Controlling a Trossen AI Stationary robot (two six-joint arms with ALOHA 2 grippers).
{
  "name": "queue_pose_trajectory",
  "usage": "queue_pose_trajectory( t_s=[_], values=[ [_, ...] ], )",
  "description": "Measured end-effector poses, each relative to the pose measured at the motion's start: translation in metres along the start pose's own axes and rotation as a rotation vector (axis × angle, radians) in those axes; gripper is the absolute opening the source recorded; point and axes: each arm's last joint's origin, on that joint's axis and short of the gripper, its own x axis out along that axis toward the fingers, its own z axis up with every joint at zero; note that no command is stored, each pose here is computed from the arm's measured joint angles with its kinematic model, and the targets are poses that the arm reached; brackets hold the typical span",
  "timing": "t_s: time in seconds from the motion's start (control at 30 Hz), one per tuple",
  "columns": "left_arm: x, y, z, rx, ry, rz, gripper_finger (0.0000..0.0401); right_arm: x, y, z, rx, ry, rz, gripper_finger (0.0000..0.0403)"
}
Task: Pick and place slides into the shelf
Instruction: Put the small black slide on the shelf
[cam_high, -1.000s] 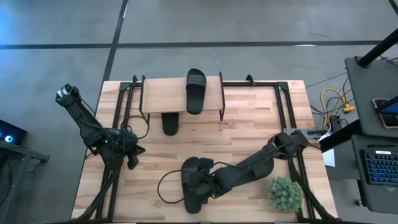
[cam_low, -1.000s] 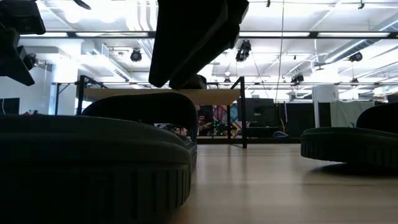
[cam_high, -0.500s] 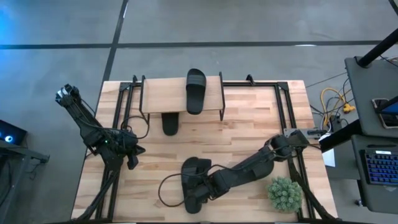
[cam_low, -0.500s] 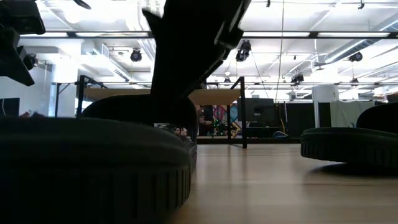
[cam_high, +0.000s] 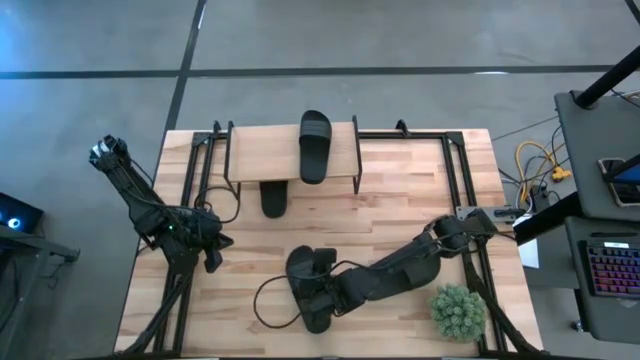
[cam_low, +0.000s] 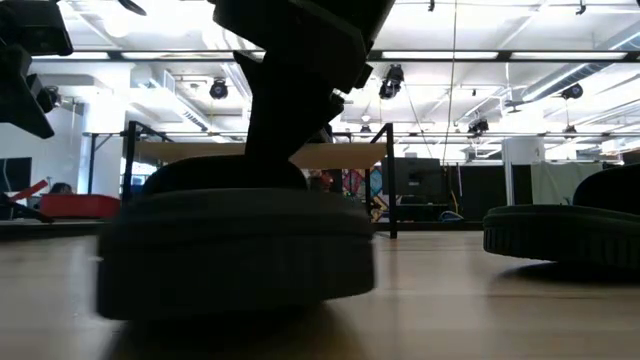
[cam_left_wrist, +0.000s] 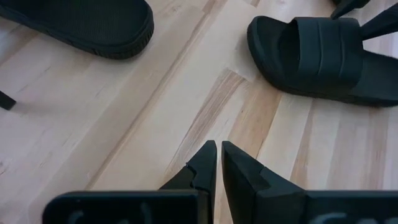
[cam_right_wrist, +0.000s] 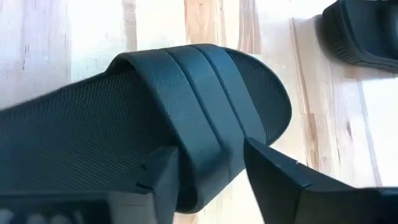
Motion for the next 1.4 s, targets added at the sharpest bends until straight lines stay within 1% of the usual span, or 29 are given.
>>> queue_pose_trajectory(
  t_s=[0.3, 0.4, 0.5, 0.63, 0.73, 0.8, 0.9, 1.0, 1.03, 1.2, 1.3, 1.4],
  values=[
    [0.000, 0.000, 0.000, -0.008, -0.001, -0.001, 0.0010, 0.005, -0.010, 0.004, 0.025, 0.003, -0.003, 0.0054],
    [0.000, 0.000, 0.000, -0.008, -0.001, -0.001, 0.0010, 0.008, -0.015, 0.006, 0.042, 0.001, -0.007, 0.0030],
    [0.000, 0.000, 0.000, -0.009, 0.000, -0.001, 0.0010, 0.008, -0.020, 0.011, 0.074, -0.012, -0.006, 0.0015],
    [0.000, 0.000, 0.000, -0.010, 0.001, -0.001, 0.0010, 0.002, -0.032, 0.025, 0.160, -0.046, -0.005, 0.0012],
    [0.000, 0.000, 0.000, -0.010, 0.001, -0.002, 0.0010, -0.014, -0.042, 0.042, 0.209, -0.119, -0.025, 0.0011],
    [0.000, 0.000, 0.000, -0.009, 0.001, -0.002, 0.0010, -0.032, -0.051, 0.055, 0.230, -0.192, -0.072, 0.0010],
    [-0.001, 0.000, 0.001, -0.005, -0.019, 0.004, 0.0010, -0.060, -0.067, 0.074, 0.221, -0.300, -0.163, 0.0010],
    [-0.008, -0.005, 0.010, 0.025, -0.099, -0.004, 0.0010, -0.076, -0.086, 0.084, 0.248, -0.347, -0.273, 0.0013],
    [-0.012, -0.006, 0.014, 0.045, -0.133, -0.007, 0.0010, -0.079, -0.094, 0.085, 0.265, -0.358, -0.288, 0.0013],
    [-0.033, -0.013, 0.032, 0.141, -0.228, -0.042, 0.0010, -0.077, -0.128, 0.086, 0.290, -0.323, -0.339, 0.0014],
    [-0.042, -0.014, 0.040, 0.159, -0.259, -0.054, 0.0010, -0.070, -0.146, 0.090, 0.245, -0.303, -0.373, 0.0014],
    [-0.051, -0.011, 0.046, 0.161, -0.314, -0.044, 0.0010, -0.062, -0.167, 0.093, 0.213, -0.291, -0.405, 0.0015]
  ],
)
